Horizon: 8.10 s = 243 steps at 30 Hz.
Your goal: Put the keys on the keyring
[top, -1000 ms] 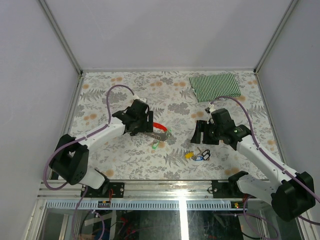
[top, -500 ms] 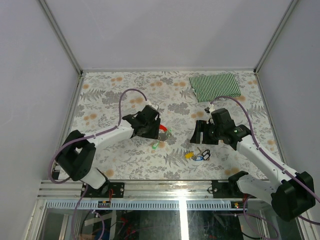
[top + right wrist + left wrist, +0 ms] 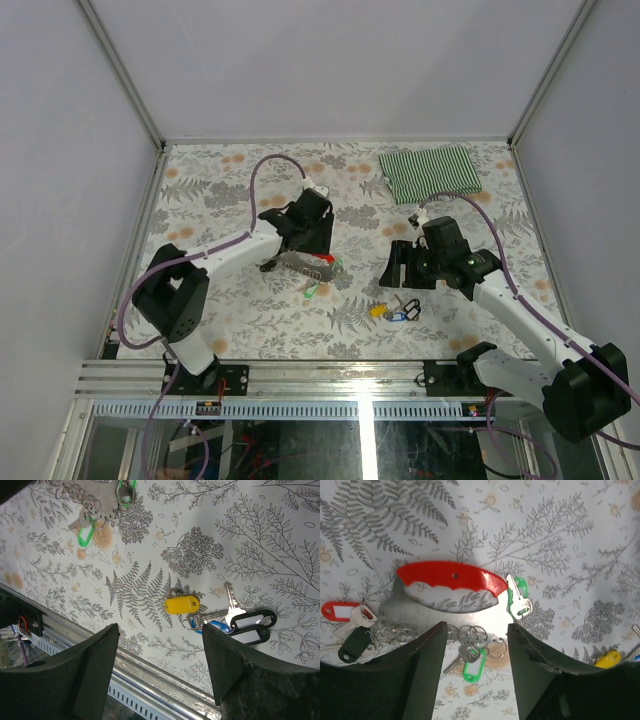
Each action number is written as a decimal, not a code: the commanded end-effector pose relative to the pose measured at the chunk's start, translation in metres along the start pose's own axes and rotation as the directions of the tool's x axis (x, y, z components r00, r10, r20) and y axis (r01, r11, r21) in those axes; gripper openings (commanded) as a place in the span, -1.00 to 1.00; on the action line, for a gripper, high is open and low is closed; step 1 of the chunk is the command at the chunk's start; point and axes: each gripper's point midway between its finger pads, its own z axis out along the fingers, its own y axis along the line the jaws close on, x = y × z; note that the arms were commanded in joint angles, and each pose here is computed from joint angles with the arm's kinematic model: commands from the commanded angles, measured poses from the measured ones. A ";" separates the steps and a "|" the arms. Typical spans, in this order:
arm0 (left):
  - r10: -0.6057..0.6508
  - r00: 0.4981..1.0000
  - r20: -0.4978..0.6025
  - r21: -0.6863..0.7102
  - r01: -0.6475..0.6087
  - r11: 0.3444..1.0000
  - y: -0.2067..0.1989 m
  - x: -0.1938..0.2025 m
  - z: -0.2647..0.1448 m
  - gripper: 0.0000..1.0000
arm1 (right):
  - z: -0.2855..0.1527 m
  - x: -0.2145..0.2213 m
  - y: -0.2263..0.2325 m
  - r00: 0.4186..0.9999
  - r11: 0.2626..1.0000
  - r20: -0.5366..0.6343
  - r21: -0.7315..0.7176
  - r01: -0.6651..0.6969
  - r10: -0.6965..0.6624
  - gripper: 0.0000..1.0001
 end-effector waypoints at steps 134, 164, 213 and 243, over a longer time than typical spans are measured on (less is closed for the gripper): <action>0.284 0.932 -0.227 0.076 -0.274 0.959 -0.025 0.079 0.027 -0.56 | 0.006 0.004 0.014 0.998 0.997 -0.035 -0.065 0.051 -0.054 0.48; 0.273 0.935 -0.226 0.086 -0.260 0.962 -0.025 0.085 0.014 -1.00 | 0.007 0.005 0.015 0.998 0.996 -0.036 -0.068 0.052 -0.055 0.48; 0.451 0.870 -0.199 -0.055 -0.470 0.881 -0.033 0.074 0.034 -0.67 | 0.009 0.007 0.015 0.998 0.996 -0.041 -0.064 0.054 -0.057 0.48; 0.301 0.944 -0.133 0.080 -0.292 0.953 -0.036 0.090 -0.034 -0.47 | 0.011 0.006 0.019 0.997 0.995 -0.044 -0.078 0.062 -0.065 0.49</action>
